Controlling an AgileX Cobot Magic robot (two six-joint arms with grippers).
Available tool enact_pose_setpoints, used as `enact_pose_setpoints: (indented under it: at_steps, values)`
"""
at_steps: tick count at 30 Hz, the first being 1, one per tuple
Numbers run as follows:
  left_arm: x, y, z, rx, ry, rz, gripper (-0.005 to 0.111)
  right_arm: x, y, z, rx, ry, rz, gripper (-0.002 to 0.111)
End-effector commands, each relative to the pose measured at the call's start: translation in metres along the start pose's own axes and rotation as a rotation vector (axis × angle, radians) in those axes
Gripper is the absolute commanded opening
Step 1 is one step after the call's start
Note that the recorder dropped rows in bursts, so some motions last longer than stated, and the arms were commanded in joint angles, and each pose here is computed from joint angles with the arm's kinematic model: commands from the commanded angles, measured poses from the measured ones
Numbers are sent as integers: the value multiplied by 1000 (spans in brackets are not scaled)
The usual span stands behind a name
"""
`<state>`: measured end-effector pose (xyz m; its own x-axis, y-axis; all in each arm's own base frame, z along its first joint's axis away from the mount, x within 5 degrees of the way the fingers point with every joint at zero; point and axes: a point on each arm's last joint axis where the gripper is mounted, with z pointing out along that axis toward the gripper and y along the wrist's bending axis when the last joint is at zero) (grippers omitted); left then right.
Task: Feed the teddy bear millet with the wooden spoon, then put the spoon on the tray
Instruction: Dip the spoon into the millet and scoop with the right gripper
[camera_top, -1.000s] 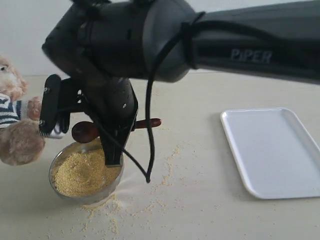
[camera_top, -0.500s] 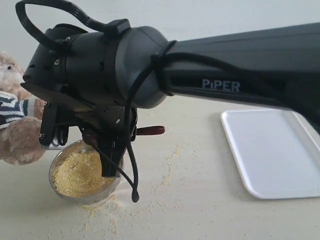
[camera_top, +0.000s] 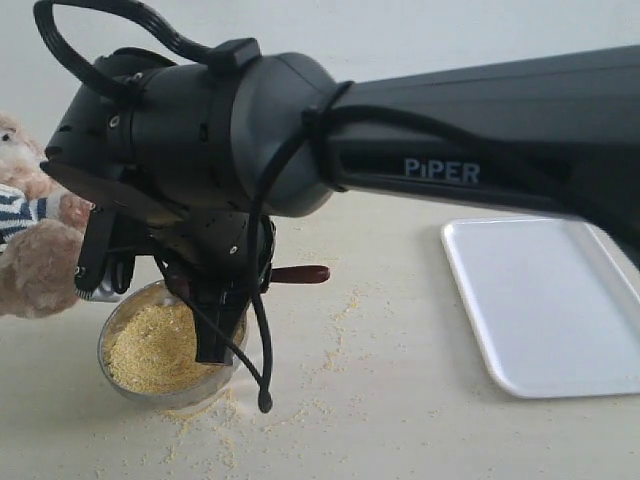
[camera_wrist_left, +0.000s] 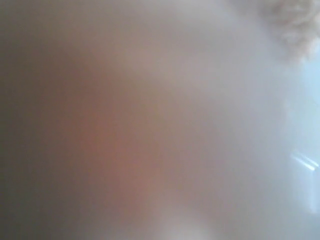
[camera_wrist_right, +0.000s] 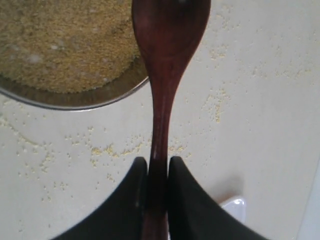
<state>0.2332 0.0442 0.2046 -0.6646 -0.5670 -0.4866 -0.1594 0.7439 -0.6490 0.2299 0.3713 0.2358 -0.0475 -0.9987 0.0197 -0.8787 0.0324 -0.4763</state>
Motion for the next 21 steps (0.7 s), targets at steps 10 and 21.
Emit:
enact_pose_setpoints:
  at_steps: [10,21]
  values:
    - [-9,4,-2,-43,-92,-19,5,3,-1,10,-12,53,-209,0]
    - [-8,2,-1,-19,-81,-17,5,-14,7,30,-7,-38,-118,0]
